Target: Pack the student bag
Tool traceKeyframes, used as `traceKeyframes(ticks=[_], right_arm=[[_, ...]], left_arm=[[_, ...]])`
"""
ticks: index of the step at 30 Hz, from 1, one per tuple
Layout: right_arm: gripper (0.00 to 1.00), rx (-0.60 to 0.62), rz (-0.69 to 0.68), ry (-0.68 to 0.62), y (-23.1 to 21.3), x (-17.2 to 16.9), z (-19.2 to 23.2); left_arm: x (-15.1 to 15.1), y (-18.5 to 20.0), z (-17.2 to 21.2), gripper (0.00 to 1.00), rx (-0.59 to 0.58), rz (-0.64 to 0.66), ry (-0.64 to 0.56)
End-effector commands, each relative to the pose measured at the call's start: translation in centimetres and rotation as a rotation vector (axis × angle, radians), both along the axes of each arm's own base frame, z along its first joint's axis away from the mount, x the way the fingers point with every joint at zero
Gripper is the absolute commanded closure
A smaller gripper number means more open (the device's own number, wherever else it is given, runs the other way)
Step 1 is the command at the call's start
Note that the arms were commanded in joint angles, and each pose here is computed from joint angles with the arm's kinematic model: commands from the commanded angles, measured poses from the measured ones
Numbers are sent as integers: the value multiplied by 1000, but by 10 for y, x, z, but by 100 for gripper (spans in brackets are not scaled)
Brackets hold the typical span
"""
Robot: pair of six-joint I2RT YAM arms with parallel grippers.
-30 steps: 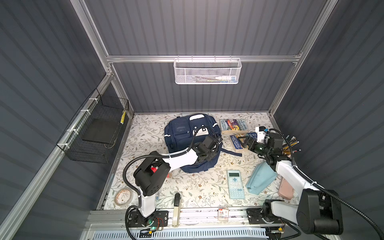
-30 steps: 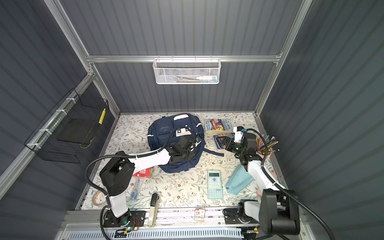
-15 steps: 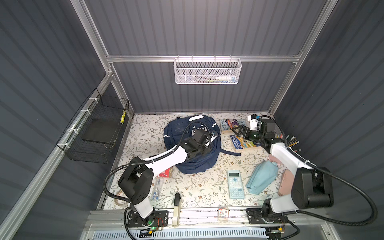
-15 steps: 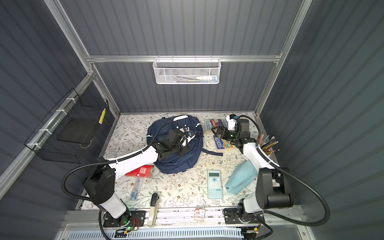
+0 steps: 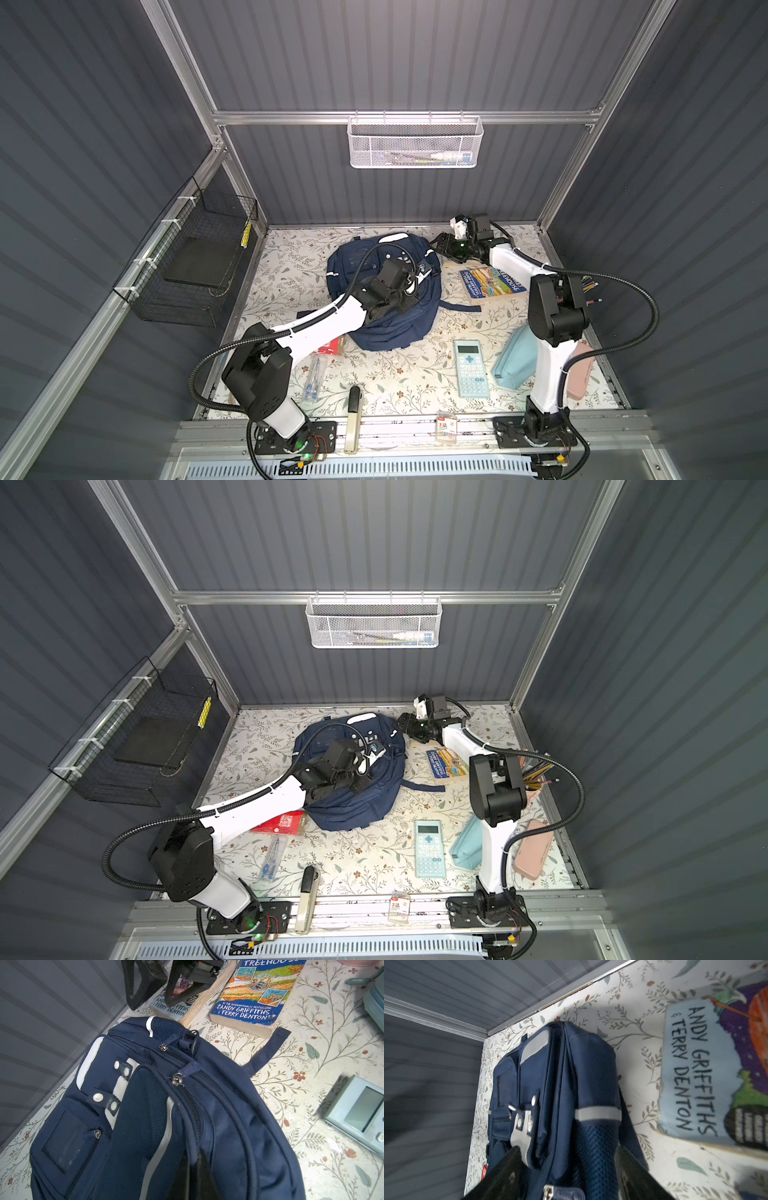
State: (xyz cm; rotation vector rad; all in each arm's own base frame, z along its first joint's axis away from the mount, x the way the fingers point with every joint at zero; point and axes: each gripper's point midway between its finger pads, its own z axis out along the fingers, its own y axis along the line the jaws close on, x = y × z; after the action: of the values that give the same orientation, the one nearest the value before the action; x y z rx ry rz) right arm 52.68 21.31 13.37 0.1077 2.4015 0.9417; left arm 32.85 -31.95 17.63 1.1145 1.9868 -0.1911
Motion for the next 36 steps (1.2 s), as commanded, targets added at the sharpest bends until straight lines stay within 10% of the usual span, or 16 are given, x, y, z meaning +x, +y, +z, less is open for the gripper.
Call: traceKeyframes(ticks=[1,8,13,26,36], right_arm=[[28,7,-12,68,7,2,-10],[33,36,-1,139,24,1,-33],[100,156,36,111,39,8,-26],[100,53,-86,20,-16,-44,15],[100,79,-112,17,41,-126,-10]], left_arm=[[4,3,39,100,-97,23,-79],[7,14,44,100,-145,53,-69],[13,20,41,100,-133,83,-62],[60,64,31,100,-81,284,-68],[93,82,15,100,-208,357,40]])
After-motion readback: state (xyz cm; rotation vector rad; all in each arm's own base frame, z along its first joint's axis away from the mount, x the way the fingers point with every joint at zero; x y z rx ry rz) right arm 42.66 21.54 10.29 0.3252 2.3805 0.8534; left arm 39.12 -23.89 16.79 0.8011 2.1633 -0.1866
